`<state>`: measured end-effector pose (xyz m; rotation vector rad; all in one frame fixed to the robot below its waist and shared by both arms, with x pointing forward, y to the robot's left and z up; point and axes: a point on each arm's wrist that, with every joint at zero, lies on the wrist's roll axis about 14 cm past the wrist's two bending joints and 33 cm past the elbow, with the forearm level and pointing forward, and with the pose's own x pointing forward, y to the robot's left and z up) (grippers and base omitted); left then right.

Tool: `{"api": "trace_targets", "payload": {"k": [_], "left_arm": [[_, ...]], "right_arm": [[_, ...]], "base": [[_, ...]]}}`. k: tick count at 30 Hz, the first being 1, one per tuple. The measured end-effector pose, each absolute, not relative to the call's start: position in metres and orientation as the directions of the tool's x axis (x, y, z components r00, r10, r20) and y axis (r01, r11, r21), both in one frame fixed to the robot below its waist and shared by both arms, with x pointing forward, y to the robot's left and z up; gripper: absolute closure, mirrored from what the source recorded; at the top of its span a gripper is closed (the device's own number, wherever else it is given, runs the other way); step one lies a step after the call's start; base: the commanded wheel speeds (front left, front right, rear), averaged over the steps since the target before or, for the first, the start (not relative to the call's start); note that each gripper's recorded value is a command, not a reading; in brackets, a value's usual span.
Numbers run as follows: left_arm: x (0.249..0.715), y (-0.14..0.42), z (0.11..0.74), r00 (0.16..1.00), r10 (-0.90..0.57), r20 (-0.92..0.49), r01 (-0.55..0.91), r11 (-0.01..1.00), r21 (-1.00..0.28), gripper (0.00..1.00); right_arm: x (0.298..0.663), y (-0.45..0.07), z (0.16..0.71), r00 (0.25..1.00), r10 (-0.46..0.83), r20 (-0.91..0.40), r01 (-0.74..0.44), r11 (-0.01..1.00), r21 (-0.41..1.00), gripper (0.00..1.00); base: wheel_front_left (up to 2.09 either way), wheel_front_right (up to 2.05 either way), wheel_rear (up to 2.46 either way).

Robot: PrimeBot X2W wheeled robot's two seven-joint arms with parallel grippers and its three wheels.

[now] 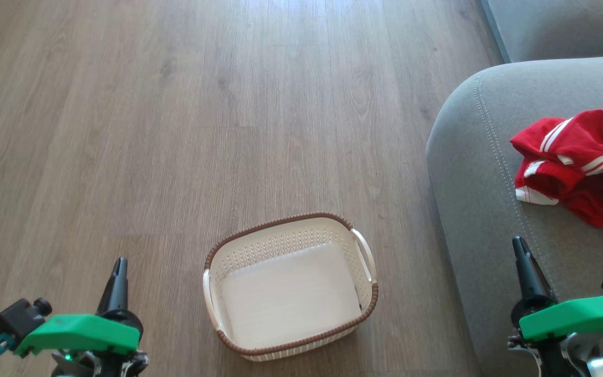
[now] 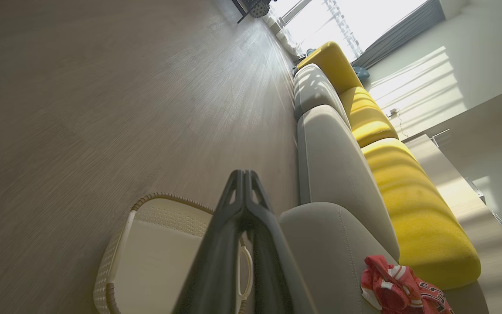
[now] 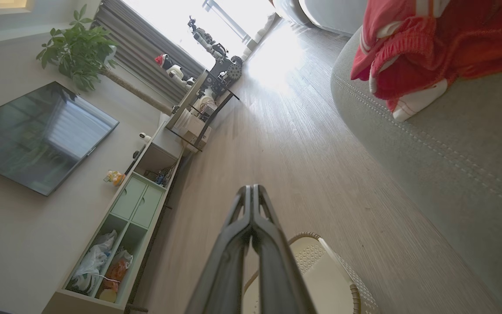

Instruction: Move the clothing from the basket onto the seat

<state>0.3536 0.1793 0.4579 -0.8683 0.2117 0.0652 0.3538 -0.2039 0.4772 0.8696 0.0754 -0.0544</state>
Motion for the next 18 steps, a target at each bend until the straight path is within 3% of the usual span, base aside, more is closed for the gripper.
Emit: {"api": "trace_targets", "payload": {"k": [18], "left_arm": [[0.3583, 0.1829, 0.4589, 0.978, -0.032, -0.205, -0.165, 0.479, -0.862, 1.00]], "right_arm": [[0.3584, -0.2064, 0.4739, 0.994, -0.024, -0.108, 0.106, 0.479, 0.871, 1.00]], "base": [[0.00, 0.00, 0.00]]}}
